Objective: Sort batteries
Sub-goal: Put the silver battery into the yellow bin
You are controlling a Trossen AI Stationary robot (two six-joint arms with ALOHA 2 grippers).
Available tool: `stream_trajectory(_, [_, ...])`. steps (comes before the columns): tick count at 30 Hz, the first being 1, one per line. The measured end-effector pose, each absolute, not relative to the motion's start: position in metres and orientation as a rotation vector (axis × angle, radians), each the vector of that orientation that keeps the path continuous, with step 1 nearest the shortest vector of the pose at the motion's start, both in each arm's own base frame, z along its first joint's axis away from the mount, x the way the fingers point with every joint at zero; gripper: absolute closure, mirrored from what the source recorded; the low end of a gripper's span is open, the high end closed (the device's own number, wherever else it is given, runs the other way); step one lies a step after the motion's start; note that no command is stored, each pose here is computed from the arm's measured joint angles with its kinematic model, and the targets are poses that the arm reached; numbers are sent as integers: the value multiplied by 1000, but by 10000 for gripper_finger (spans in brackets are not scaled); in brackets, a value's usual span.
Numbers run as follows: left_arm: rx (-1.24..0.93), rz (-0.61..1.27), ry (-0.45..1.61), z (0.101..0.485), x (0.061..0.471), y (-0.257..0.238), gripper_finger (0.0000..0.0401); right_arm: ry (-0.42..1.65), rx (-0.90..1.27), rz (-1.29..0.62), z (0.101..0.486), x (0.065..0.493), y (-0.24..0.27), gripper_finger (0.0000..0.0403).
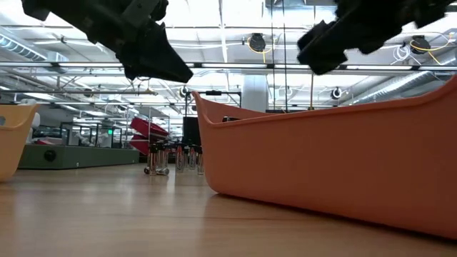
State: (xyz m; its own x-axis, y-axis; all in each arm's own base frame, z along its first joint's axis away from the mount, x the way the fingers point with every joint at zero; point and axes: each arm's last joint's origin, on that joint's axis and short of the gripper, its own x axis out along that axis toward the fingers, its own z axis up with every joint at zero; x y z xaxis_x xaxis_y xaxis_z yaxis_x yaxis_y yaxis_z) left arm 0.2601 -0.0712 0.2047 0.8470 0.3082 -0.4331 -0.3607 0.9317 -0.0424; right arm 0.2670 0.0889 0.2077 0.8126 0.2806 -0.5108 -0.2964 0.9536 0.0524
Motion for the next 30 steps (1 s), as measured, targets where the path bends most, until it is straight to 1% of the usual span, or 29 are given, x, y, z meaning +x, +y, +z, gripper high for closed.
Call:
stream_trajectory(2, [-120,368,470,205,260,-70,290,486,-72,258,203,260,94,279])
stream_trajectory(4, [-113,397,518,205,260,-64,290,435,-81,207,189,251,95,283])
stream_trajectory(8, [-106,446,618,207,263,-45,290,355,-17,75,160,228,85,291])
stream_trajectory(11, [-172,399,666,209,267,-28,290,251,40,-6,155,215,77,293])
stream_trajectory(13, [-195,361,686,210,269,-18,290,207,40,-33,154,206,75,293])
stream_trajectory(20, [-211,315,696,220,275,15,290,186,3,-75,155,197,71,293])
stream_trajectory(24, [-223,377,804,217,267,29,290,201,-4,-75,152,195,70,293])
stream_trajectory(30, [-345,511,904,207,257,46,290,235,-28,-76,148,194,69,293])
